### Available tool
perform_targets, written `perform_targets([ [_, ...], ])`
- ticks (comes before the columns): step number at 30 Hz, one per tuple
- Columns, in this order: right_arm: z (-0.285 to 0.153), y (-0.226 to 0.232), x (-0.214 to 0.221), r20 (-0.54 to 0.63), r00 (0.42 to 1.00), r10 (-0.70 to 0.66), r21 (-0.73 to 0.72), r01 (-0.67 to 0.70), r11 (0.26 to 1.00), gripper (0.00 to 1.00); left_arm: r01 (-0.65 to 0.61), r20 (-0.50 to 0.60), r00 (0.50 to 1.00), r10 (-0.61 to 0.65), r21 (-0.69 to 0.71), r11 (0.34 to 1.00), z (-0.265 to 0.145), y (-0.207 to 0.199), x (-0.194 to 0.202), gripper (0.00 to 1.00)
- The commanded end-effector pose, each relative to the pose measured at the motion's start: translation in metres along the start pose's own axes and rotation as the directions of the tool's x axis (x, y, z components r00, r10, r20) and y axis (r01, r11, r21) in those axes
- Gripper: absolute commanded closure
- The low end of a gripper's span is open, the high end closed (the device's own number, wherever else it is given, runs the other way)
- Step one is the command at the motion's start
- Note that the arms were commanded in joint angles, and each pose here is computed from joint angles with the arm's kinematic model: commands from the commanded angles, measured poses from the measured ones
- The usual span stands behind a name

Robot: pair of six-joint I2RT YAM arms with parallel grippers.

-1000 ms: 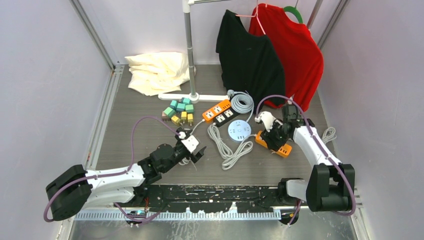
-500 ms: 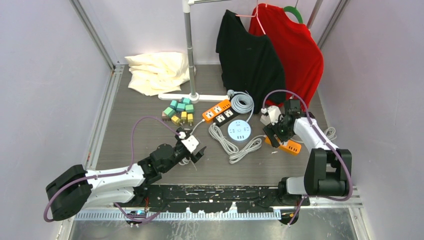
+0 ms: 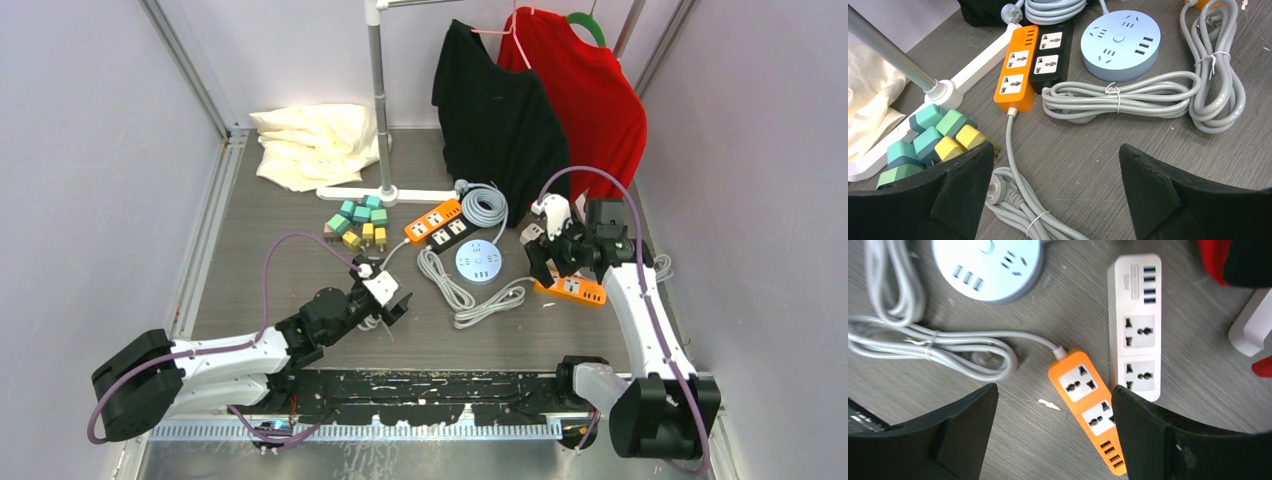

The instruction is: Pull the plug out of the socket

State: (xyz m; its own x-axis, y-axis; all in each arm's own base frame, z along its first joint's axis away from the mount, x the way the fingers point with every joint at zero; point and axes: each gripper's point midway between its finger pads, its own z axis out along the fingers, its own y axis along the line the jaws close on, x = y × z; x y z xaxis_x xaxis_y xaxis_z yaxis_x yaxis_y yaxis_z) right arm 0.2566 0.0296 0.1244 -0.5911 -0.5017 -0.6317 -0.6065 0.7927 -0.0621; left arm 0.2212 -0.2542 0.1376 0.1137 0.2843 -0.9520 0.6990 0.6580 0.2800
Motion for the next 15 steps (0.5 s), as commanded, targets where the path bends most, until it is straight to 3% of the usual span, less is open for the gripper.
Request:
perform_targets([
  [1, -0.031, 0.021, -0.046, 0.194, 0.981, -0.007, -0.072, 0.022, 0.997, 0.11, 0.039, 0.056, 0.998, -0.035, -0.08, 0.996, 0.006, 0.017, -0.028, 0.05],
  [6, -0.049, 0.035, -0.063, 0.275, 0.961, 0.017, -0.108, 0.013, 0.994, 0.09, 0.174, 0.004, 0.985, -0.174, -0.07, 0.982, 0.001, 0.019, -0.047, 0.03],
  [9, -0.057, 0.034, -0.07, 0.3, 0.953, 0.034, -0.096, -0.005, 0.995, 0.07, 0.264, 0.016, 0.964, -0.264, -0.006, 0.964, -0.005, 0.012, -0.071, 0.03],
  [15, -0.066, 0.041, -0.078, 0.333, 0.941, 0.055, -0.118, -0.017, 0.993, 0.05, 0.348, 0.067, 0.935, -0.347, -0.006, 0.937, -0.021, 0.03, -0.13, 0.0],
])
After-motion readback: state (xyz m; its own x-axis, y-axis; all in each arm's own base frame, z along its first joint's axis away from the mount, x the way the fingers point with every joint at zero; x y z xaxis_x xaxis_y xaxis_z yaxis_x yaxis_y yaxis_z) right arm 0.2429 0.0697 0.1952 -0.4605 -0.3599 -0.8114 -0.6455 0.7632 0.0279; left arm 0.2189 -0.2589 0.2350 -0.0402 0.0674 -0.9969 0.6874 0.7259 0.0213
